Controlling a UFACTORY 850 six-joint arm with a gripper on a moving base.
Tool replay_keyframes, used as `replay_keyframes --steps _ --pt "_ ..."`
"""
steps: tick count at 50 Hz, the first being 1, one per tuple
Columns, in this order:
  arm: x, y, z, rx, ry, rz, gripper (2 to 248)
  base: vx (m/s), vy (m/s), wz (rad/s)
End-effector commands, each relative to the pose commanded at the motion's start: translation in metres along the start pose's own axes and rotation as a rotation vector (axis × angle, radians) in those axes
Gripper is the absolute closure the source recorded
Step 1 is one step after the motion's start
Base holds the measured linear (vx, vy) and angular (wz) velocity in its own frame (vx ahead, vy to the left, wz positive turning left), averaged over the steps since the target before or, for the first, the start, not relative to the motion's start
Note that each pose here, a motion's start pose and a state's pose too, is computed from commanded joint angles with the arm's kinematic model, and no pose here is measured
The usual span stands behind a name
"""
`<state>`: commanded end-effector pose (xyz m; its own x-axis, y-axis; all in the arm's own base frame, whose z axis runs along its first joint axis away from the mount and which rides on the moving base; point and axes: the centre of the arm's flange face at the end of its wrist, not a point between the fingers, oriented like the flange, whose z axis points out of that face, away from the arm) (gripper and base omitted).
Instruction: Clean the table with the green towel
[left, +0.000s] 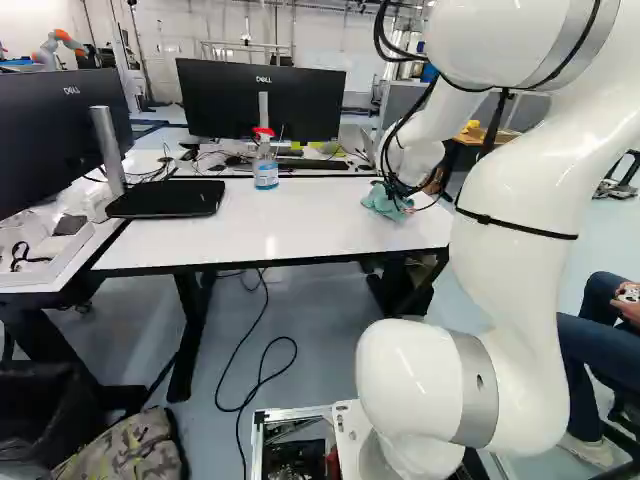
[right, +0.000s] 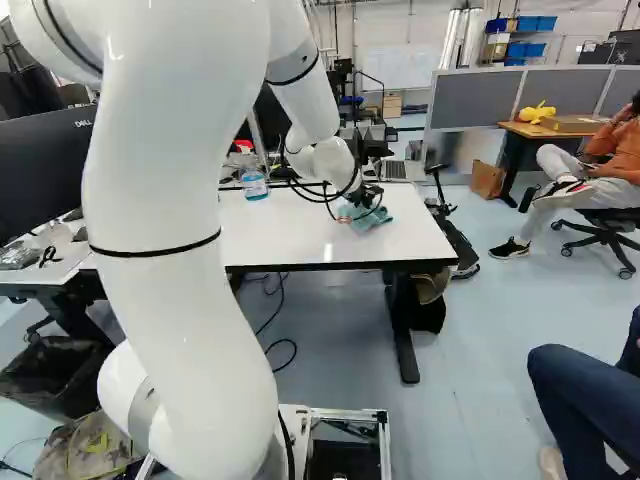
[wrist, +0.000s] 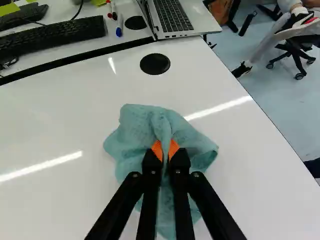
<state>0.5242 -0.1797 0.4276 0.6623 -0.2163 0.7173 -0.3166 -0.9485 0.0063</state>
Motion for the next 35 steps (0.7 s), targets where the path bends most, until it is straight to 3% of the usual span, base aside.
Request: replay_keyframes --steps 35 --pt "-0.009 0.0 0.015 0.0 -0.03 0.0 216 0.0 0.0 0.0"
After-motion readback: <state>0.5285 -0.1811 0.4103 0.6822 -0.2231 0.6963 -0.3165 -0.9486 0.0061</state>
